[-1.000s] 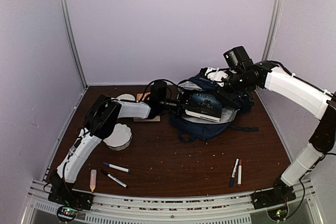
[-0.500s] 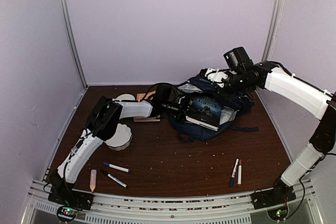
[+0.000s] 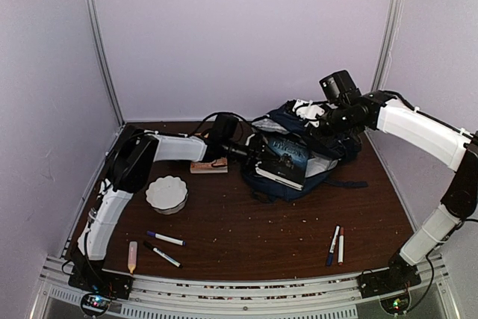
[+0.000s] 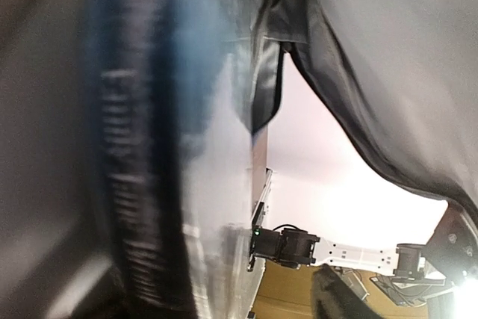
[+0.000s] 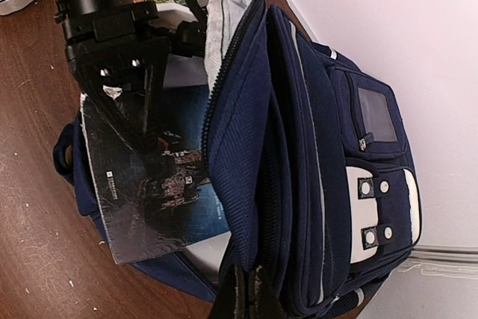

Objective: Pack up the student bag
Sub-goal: Place the book in the largest pocket of the bag, then pick up the largest pocket of the bag from the student bag, then adjust the book in the largest pocket of the bag.

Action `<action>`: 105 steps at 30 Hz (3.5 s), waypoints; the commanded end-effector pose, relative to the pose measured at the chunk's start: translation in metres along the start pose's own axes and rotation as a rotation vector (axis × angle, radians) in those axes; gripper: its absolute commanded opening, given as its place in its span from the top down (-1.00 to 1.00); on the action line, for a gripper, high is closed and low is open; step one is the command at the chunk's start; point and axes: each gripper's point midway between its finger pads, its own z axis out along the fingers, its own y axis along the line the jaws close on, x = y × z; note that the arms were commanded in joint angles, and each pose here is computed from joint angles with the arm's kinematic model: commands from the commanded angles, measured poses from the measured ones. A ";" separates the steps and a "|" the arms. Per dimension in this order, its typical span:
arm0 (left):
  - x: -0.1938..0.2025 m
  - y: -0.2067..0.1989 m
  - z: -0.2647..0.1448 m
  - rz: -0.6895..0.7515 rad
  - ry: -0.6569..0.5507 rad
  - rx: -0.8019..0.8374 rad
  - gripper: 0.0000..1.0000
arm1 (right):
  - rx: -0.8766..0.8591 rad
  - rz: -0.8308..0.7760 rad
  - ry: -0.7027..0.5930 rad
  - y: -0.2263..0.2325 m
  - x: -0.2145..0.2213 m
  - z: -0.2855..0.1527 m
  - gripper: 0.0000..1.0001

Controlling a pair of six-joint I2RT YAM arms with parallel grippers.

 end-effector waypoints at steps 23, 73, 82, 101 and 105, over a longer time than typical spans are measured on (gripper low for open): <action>-0.022 -0.005 -0.054 0.368 -0.227 -0.467 -0.39 | 0.034 0.089 -0.069 -0.020 0.001 -0.005 1.00; -0.036 -0.080 -0.015 1.840 -0.033 -0.378 -0.20 | -0.047 0.084 -0.027 -0.005 0.047 -0.036 1.00; -0.034 -0.094 0.000 1.812 -0.100 -0.304 0.59 | 0.005 0.093 -0.012 -0.013 0.051 -0.036 1.00; -0.055 -0.187 -0.037 1.599 -0.538 -0.377 1.00 | -0.285 -0.042 -0.148 0.054 0.016 -0.081 0.24; -0.046 -0.194 -0.034 1.573 -0.527 -0.318 1.00 | -0.329 -0.119 -0.067 0.085 0.030 -0.052 0.24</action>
